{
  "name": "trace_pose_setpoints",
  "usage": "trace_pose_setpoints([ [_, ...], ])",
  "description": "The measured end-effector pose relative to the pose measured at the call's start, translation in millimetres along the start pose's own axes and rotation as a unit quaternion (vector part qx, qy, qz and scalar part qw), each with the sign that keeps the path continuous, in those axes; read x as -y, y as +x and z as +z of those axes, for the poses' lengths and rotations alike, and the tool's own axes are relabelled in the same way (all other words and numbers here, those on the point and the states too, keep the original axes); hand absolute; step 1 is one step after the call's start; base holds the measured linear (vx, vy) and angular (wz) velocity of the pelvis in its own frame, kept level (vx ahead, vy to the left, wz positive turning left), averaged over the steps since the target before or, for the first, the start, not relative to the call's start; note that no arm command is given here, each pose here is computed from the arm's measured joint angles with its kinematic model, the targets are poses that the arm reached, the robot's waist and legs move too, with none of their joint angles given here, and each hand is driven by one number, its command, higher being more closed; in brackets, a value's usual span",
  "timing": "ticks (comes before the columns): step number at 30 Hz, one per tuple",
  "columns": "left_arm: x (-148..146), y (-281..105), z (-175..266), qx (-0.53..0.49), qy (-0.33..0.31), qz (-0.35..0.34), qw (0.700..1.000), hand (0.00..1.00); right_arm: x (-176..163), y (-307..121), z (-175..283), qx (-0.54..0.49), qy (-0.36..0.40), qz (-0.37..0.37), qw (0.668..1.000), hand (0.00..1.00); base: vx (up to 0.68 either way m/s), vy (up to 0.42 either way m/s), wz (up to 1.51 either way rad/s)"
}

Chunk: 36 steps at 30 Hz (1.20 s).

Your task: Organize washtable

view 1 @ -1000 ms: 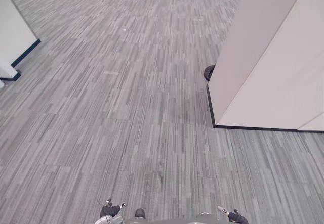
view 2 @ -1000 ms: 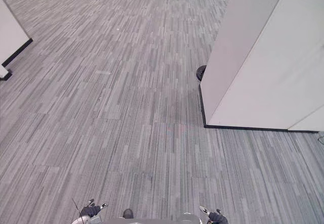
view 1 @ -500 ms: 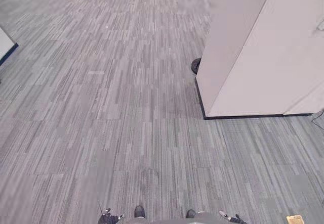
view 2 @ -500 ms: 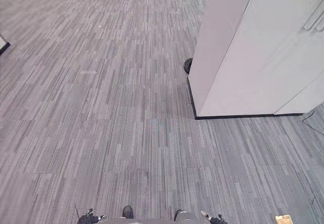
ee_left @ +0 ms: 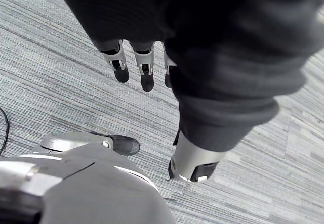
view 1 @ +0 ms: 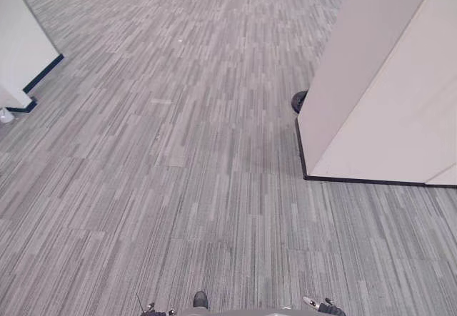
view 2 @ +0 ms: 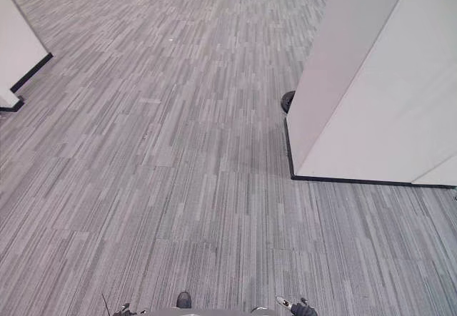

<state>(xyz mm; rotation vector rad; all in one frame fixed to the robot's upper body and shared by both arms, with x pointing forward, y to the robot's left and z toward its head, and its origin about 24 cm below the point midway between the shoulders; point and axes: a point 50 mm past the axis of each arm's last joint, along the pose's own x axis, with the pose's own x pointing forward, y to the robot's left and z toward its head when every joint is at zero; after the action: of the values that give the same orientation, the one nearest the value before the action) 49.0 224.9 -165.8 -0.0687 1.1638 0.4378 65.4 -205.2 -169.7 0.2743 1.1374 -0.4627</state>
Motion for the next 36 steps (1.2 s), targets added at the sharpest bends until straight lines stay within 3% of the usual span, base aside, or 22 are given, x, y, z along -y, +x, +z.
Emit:
trace_pose_setpoints([
  [11, 12, -10, -31, -0.039, -0.055, -0.001, 0.998, 0.0, -2, 3, 23, 0.032, -0.052, 0.013, 0.998, 0.0, 0.05, 0.077, -0.4],
  [17, -7, -15, -46, -0.058, -0.097, 0.036, 0.993, 0.0, -23, 5, 30, 0.047, -0.041, 0.036, 0.997, 0.0, 0.36, 0.125, -0.03],
  [24, -6, -8, -20, -0.016, -0.032, 0.011, 0.999, 0.0, -23, 2, 16, 0.031, -0.032, 0.044, 0.998, 0.0, 0.41, 0.094, -0.06],
  [28, 23, 2, 25, 0.041, -0.001, -0.034, 0.999, 0.0, -20, 3, 26, 0.05, 0.0, 0.038, 0.998, 0.0, 0.45, -0.104, 0.39],
  [31, 55, 3, 54, 0.078, -0.002, -0.072, 0.994, 0.0, -15, 4, 51, 0.093, 0.004, 0.032, 0.995, 0.0, 0.66, -0.187, 0.18],
  [36, 45, 6, 56, 0.068, -0.03, -0.051, 0.996, 0.0, -18, 2, 34, 0.075, 0.082, 0.022, 0.994, 0.0, 0.77, -0.336, -0.18],
])
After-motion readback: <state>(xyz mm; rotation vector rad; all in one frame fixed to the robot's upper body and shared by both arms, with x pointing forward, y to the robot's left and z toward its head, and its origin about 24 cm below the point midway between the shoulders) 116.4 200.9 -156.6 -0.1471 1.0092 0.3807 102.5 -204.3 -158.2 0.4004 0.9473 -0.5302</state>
